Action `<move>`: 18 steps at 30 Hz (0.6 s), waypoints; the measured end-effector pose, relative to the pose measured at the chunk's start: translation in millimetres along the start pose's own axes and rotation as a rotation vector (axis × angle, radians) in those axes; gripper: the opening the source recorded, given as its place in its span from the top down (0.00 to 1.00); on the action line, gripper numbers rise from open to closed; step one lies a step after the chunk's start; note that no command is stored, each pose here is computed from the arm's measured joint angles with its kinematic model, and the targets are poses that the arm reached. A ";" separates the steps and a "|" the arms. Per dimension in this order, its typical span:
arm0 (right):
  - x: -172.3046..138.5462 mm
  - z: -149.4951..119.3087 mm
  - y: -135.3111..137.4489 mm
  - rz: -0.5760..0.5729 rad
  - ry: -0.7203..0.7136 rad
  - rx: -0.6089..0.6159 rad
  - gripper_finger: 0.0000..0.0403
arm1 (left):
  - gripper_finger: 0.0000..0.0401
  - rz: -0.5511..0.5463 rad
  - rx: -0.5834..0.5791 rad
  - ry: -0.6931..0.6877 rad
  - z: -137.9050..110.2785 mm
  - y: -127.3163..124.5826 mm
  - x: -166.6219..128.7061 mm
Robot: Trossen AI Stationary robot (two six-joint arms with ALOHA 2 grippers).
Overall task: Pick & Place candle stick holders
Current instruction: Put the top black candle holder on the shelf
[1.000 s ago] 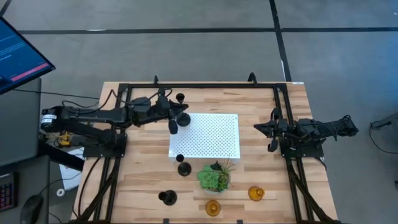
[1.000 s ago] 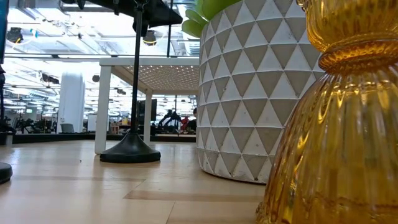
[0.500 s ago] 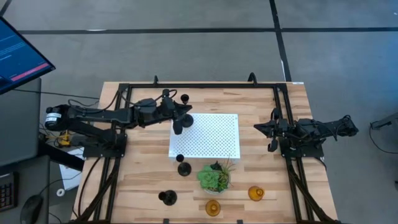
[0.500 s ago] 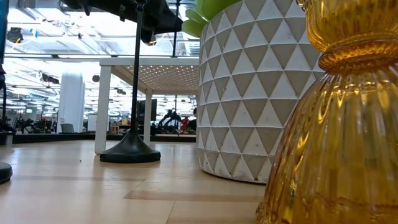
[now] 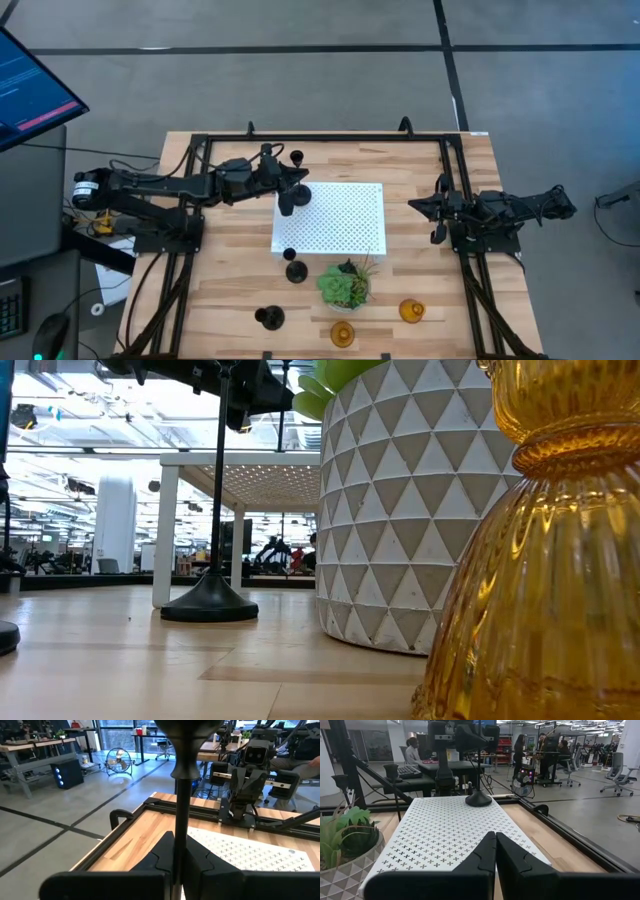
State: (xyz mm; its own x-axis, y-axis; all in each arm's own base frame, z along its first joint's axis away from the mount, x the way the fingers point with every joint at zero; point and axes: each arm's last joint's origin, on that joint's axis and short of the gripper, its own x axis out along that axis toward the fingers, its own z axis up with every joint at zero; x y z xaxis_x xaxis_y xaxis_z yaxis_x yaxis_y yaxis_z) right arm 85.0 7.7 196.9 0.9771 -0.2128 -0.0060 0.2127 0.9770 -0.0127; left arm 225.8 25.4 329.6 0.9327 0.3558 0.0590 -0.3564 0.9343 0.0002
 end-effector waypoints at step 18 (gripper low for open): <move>0.0 0.0 0.0 0.000 0.000 0.000 1.00 | 0.97 -0.036 -0.026 -0.007 0.8 -1.0 -0.1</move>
State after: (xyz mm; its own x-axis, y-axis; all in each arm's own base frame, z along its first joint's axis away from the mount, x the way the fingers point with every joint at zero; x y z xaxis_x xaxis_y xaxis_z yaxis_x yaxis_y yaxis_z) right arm 85.0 7.7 196.9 0.9770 -0.2131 -0.0060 0.2130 0.9770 -0.0130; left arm 226.0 24.4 330.3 0.9444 0.3220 0.0666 -0.3212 0.9467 -0.0231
